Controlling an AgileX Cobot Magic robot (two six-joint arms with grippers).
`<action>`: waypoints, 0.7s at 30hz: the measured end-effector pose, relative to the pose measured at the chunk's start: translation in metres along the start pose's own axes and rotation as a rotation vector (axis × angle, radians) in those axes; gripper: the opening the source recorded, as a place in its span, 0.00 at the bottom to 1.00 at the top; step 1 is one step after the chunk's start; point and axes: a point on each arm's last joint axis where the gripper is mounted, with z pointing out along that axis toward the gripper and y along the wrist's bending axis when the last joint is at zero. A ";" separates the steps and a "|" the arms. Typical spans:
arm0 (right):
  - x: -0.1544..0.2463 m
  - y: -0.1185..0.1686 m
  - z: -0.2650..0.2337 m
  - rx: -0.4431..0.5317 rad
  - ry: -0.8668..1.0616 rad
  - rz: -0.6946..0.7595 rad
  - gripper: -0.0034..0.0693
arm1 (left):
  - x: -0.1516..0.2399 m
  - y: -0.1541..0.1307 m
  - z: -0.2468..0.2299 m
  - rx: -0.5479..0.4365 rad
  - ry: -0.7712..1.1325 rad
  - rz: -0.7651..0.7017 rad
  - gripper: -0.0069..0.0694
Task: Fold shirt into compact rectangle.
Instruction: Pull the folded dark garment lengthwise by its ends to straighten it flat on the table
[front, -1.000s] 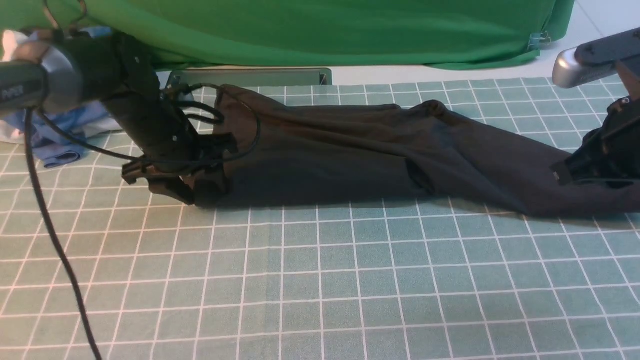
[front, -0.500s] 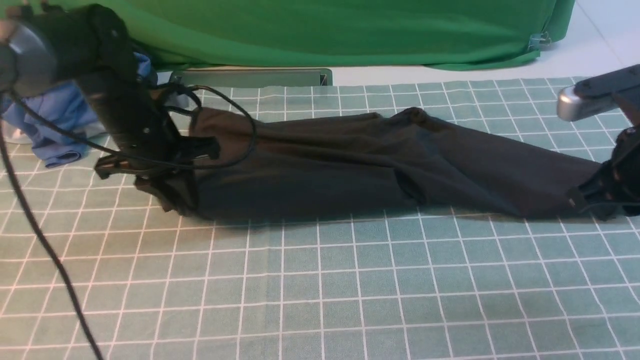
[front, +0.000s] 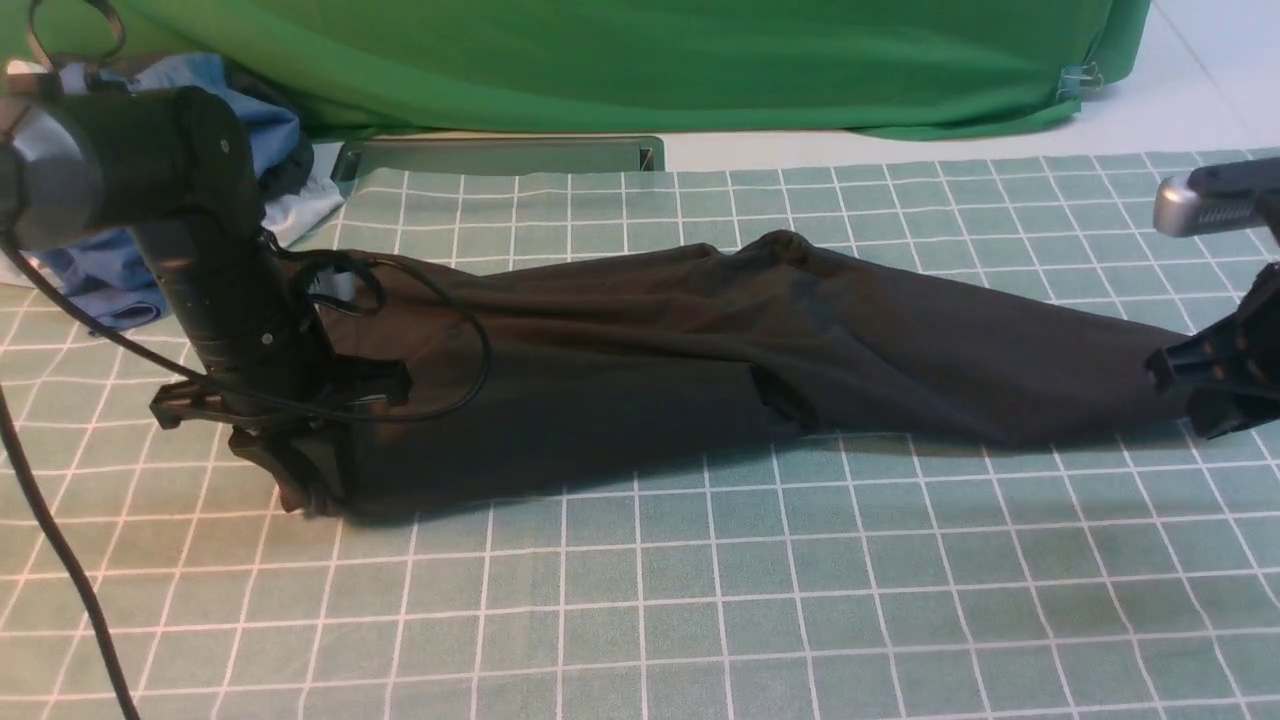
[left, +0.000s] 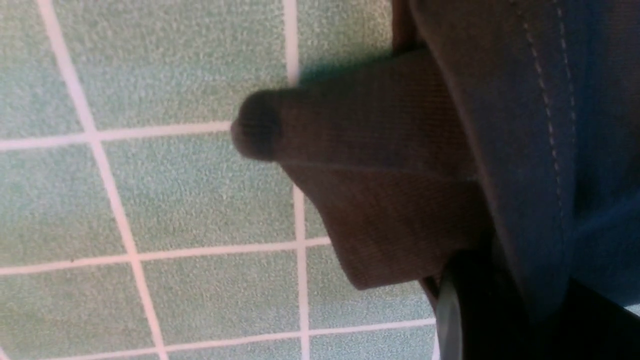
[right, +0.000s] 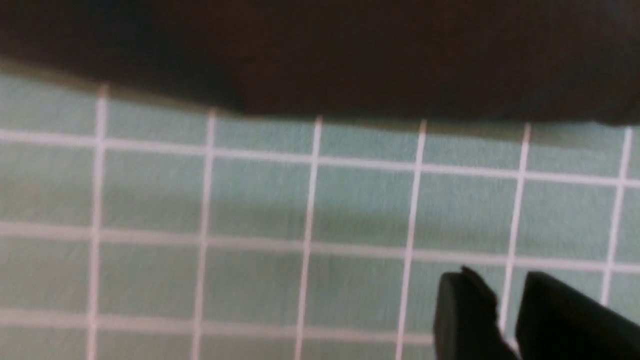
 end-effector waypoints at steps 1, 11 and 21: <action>-0.003 -0.004 0.007 0.003 0.009 0.023 0.40 | 0.000 0.000 0.000 -0.002 -0.002 0.000 0.18; -0.036 -0.066 0.052 0.009 0.003 0.236 0.65 | -0.003 0.001 0.000 -0.014 -0.035 0.003 0.18; -0.058 -0.070 0.079 -0.029 -0.024 0.244 0.64 | -0.005 0.002 0.000 -0.017 -0.055 0.001 0.18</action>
